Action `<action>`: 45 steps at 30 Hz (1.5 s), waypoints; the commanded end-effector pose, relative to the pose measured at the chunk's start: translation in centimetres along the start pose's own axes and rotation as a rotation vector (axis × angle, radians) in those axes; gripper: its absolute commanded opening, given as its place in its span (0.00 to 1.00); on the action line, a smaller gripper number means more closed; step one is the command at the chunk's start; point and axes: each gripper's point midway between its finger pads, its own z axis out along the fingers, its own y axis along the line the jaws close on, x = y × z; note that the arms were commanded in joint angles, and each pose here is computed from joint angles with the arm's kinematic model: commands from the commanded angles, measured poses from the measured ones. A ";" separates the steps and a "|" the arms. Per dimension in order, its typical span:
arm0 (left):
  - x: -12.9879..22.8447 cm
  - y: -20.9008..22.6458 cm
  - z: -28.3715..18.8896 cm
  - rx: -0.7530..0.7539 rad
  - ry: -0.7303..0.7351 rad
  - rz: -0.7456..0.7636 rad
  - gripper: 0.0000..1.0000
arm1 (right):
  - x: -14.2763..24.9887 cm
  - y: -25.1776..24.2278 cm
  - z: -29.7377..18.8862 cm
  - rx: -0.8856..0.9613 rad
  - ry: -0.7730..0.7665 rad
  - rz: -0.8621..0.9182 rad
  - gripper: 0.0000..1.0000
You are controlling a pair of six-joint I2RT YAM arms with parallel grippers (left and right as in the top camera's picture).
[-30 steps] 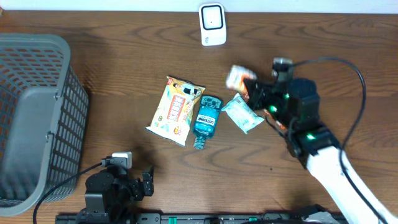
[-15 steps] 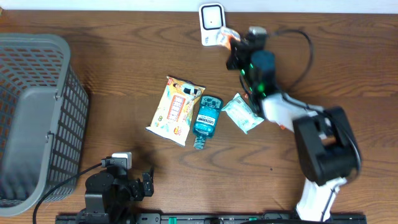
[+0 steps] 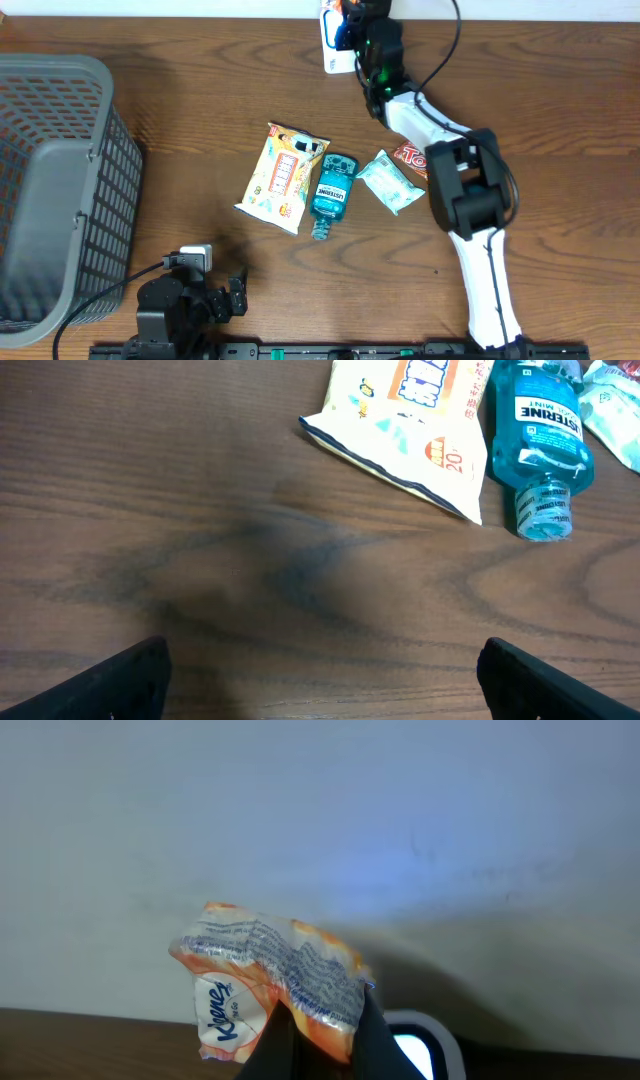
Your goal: Scan the item barcode
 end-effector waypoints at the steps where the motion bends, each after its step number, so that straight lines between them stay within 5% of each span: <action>1: 1.1 0.2 0.2 -0.007 0.040 -0.011 0.98 | 1.9 -0.9 0.8 0.044 0.012 -0.029 0.01; 6: 1.1 0.2 0.2 -0.007 0.040 -0.011 0.98 | 1.6 -1.4 0.7 0.077 0.016 -0.039 0.01; 14: 1.1 0.2 0.2 -0.007 0.040 -0.011 0.98 | -7.0 -1.1 -2.6 0.165 0.095 -0.145 0.01; 23: 1.1 0.2 0.2 -0.007 0.040 -0.011 0.98 | -17.9 -21.0 -22.9 1.271 0.330 -0.426 0.01; 27: 1.1 0.2 0.2 -0.007 0.040 -0.011 0.98 | -17.2 -29.2 -30.0 1.486 0.526 -0.422 0.01; 31: 1.1 0.2 0.2 -0.007 0.040 -0.011 0.98 | -13.3 -38.1 -38.8 1.668 0.642 -0.139 0.01; 37: 1.1 0.2 0.2 -0.007 0.040 -0.011 0.98 | -6.2 -44.5 -45.2 1.608 0.821 0.195 0.01; 41: 1.1 0.2 0.2 -0.007 0.040 -0.011 0.98 | -6.1 -46.7 -49.3 1.672 0.810 0.276 0.01; 43: 1.1 0.2 0.2 -0.007 0.040 -0.011 0.98 | -6.8 -47.1 -50.0 1.664 0.780 0.318 0.14; 45: 1.1 0.2 0.2 -0.007 0.040 -0.011 0.98 | -7.8 -47.1 -50.1 1.620 0.736 0.371 0.41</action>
